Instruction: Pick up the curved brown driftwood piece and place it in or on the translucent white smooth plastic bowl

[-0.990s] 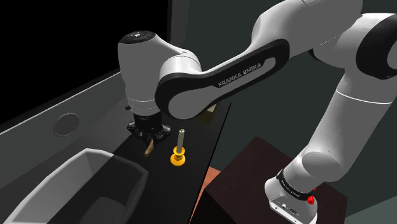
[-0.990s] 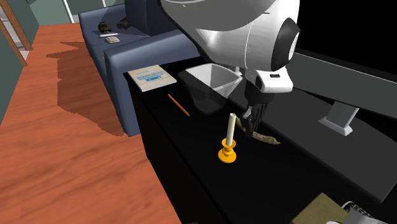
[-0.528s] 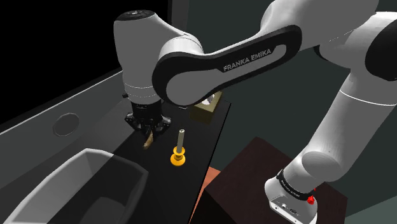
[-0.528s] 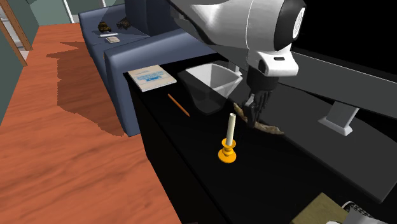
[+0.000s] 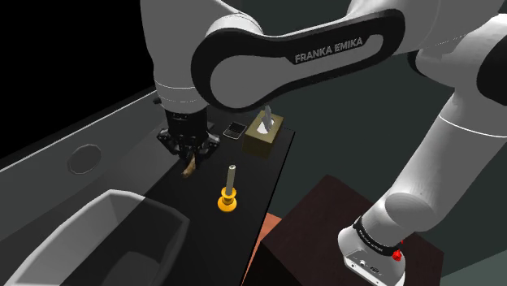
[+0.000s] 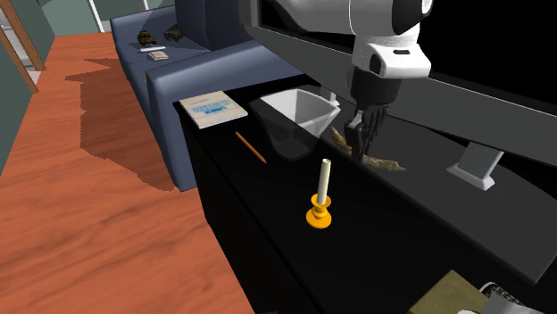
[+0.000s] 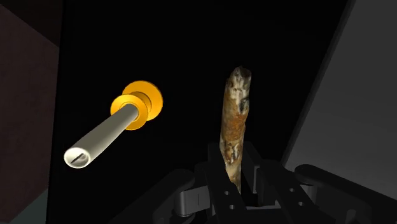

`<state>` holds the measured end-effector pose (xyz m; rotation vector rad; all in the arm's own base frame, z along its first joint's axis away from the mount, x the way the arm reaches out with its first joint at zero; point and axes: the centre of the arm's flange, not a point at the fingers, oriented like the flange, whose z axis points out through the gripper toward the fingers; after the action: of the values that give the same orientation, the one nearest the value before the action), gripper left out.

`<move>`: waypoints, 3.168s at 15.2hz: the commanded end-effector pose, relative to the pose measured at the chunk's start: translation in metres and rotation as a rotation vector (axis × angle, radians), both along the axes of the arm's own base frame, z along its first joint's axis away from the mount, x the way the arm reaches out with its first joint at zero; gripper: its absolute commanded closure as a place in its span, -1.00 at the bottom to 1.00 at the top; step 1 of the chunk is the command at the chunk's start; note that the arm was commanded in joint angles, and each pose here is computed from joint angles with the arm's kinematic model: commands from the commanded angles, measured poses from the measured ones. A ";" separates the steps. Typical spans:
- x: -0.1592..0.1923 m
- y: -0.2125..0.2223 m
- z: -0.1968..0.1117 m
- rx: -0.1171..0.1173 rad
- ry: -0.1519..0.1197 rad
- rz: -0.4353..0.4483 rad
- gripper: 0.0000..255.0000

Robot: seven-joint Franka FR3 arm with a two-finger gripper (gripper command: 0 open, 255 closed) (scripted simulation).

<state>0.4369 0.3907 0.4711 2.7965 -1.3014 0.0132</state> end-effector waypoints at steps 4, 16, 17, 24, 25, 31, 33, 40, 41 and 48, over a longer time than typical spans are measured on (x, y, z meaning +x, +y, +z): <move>-0.001 0.000 0.027 0.000 0.000 0.000 1.00; -0.001 0.000 0.090 0.000 0.000 0.000 1.00; -0.001 0.000 0.096 0.000 0.000 0.000 1.00; -0.029 0.060 0.103 0.000 0.000 0.000 1.00; -0.035 0.072 0.103 0.000 0.000 0.000 1.00; -0.069 0.143 0.101 0.000 0.000 0.000 1.00; -0.080 0.167 0.100 0.000 0.000 0.000 1.00; -0.098 0.205 0.078 0.000 0.000 0.000 1.00; -0.098 0.205 0.073 0.000 0.000 0.000 1.00; -0.098 0.205 0.036 0.000 0.000 0.000 1.00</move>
<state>0.3396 0.5957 0.5131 2.7959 -1.3010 0.0131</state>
